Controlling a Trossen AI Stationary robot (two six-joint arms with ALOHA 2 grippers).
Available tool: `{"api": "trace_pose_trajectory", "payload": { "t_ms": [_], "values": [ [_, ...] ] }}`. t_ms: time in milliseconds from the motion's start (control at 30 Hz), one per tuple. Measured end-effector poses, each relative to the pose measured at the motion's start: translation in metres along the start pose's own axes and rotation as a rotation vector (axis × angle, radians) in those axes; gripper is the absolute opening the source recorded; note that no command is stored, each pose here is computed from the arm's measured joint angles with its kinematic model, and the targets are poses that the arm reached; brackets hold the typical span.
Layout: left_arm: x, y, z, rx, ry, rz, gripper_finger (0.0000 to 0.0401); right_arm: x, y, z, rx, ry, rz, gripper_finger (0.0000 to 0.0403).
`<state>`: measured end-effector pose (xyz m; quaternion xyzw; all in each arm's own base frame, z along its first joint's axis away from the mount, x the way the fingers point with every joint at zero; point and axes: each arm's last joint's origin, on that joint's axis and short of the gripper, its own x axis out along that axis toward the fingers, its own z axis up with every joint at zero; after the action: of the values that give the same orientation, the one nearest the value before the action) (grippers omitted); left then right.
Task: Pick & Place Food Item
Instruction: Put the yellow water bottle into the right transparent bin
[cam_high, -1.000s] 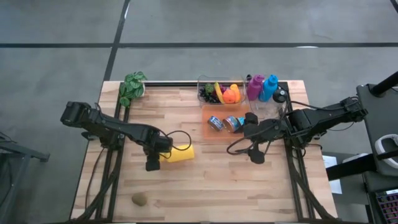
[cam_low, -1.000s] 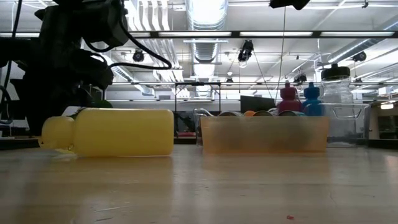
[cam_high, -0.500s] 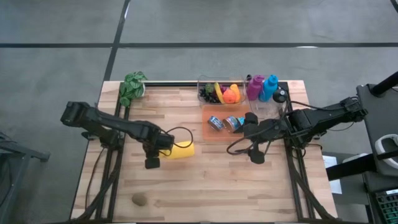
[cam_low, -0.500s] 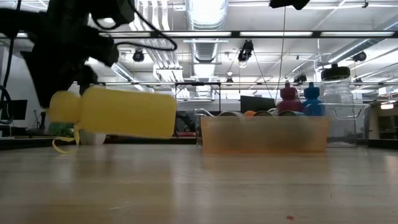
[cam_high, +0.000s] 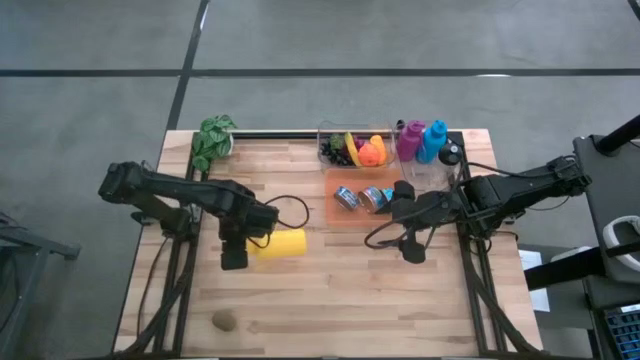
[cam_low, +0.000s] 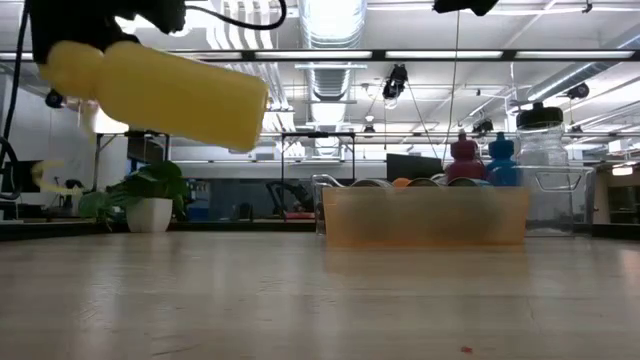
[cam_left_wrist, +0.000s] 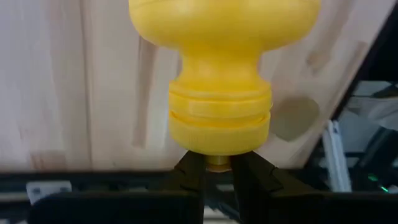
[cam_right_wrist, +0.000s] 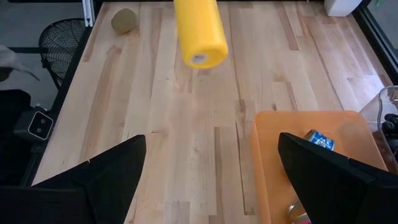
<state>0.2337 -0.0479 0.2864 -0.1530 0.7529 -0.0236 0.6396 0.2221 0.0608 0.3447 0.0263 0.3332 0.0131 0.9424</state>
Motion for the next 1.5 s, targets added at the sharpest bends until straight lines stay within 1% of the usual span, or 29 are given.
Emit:
{"api": "trace_pose_trajectory", "payload": {
  "t_ms": [133, 233, 333, 467, 633, 833, 1000, 1133, 1233, 1333, 1500],
  "values": [
    [-0.014, -0.003, -0.005, -0.070, 0.041, -0.010, 0.0056, 0.000, 0.000, 0.000, 0.000, 0.000, 0.000, 0.0364],
    [-0.020, -0.006, -0.003, -0.082, 0.019, -0.036, 0.0056, 0.000, 0.000, 0.000, 0.000, -0.001, 0.001, 0.0364],
    [-0.023, -0.010, 0.000, -0.084, 0.041, -0.114, 0.0056, 0.000, 0.000, 0.000, 0.001, -0.001, 0.000, 0.0364],
    [-0.018, -0.011, 0.005, -0.124, 0.102, -0.192, 0.0056, 0.000, 0.000, 0.000, 0.001, -0.002, 0.000, 0.0364],
    [-0.015, -0.011, 0.009, -0.183, 0.190, -0.356, 0.0056, 0.000, 0.000, 0.000, 0.001, -0.002, 0.001, 0.0364],
    [-0.018, -0.011, 0.010, -0.348, 0.274, -0.470, 0.0056, 0.000, 0.000, 0.000, 0.001, -0.002, 0.001, 0.0364],
    [-0.019, -0.012, 0.010, -0.511, 0.348, -0.503, 0.0056, 0.000, 0.000, 0.000, 0.004, -0.002, 0.000, 0.0364],
    [-0.020, -0.014, 0.009, -0.645, 0.436, -0.554, 0.0056, 0.000, 0.000, 0.000, 0.004, -0.002, 0.000, 0.0364],
    [-0.018, -0.015, 0.008, -0.752, 0.533, -0.596, 0.0056, 0.000, 0.000, 0.000, 0.004, -0.002, 0.001, 0.0364],
    [-0.013, -0.014, 0.008, -0.875, 0.659, -0.629, 0.0056, 0.000, 0.000, 0.000, 0.004, -0.002, 0.000, 0.0364],
    [0.006, -0.009, 0.004, -1.011, 0.842, -0.654, 0.0056, 0.000, 0.000, 0.000, 0.004, -0.002, 0.000, 0.0364]
  ]
}}
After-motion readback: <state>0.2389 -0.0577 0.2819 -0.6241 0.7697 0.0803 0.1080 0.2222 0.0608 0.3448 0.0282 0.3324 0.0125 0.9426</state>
